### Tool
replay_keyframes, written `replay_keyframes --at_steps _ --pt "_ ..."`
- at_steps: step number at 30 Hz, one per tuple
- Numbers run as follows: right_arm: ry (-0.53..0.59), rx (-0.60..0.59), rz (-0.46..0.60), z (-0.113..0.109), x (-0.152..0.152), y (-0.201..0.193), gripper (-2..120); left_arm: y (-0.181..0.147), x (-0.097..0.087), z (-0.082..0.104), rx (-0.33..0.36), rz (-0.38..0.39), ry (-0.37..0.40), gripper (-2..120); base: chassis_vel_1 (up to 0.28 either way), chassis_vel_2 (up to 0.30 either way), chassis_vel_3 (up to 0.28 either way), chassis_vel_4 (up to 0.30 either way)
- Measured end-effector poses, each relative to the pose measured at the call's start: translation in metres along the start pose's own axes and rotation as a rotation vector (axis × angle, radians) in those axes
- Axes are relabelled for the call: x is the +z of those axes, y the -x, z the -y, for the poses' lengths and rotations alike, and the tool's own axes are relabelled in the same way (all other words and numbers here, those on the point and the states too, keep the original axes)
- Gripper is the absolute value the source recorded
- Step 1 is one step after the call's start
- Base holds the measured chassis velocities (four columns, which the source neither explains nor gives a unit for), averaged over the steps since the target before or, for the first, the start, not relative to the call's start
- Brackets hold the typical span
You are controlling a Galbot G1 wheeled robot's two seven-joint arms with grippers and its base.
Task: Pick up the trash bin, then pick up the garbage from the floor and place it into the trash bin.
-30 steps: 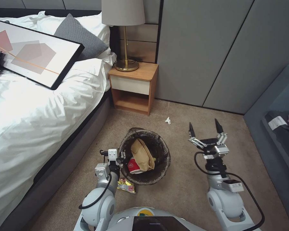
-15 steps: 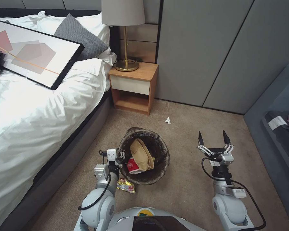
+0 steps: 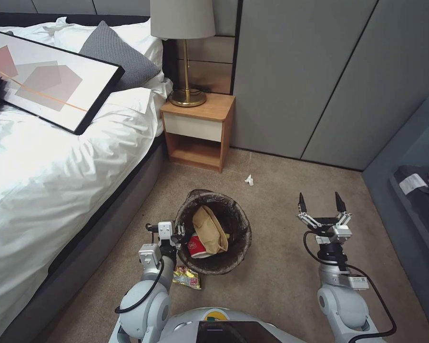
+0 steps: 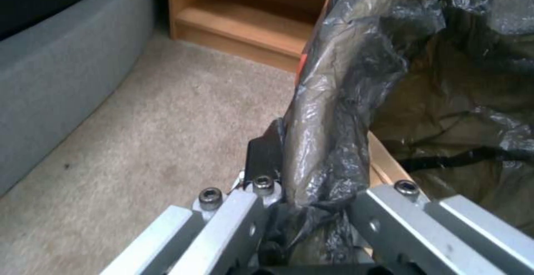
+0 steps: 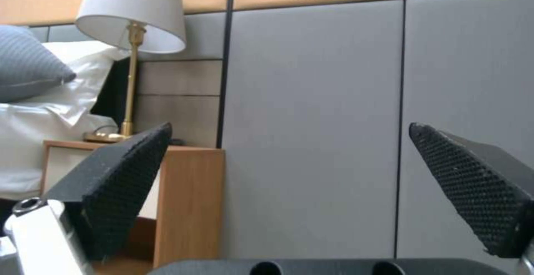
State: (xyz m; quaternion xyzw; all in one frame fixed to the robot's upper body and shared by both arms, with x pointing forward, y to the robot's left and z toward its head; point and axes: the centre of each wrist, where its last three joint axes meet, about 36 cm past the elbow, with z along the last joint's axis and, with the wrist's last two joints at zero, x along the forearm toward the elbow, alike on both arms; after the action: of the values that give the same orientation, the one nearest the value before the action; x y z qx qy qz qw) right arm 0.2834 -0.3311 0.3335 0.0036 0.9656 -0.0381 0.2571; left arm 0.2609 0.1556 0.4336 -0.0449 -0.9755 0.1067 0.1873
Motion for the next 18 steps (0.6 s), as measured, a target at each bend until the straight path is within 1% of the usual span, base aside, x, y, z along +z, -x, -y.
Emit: replay_keyframes --at_steps 5,11,18 --pt "0.004 0.0 -0.003 -0.0006 0.0 -0.0016 100 -0.0007 -0.0005 0.0002 0.001 0.002 -0.001 3 -0.159 0.154 0.167 -0.173" --pt "0.009 -0.002 -0.003 -0.0027 0.0004 -0.0016 100 -0.0019 -0.0018 0.0005 0.002 0.007 -0.001 3 -0.226 0.219 0.222 -0.207" --pt "0.01 -0.006 0.0 -0.0038 0.0008 -0.0004 100 -0.0028 -0.0026 0.0008 0.003 0.009 -0.002 3 -0.28 0.272 0.271 -0.295"
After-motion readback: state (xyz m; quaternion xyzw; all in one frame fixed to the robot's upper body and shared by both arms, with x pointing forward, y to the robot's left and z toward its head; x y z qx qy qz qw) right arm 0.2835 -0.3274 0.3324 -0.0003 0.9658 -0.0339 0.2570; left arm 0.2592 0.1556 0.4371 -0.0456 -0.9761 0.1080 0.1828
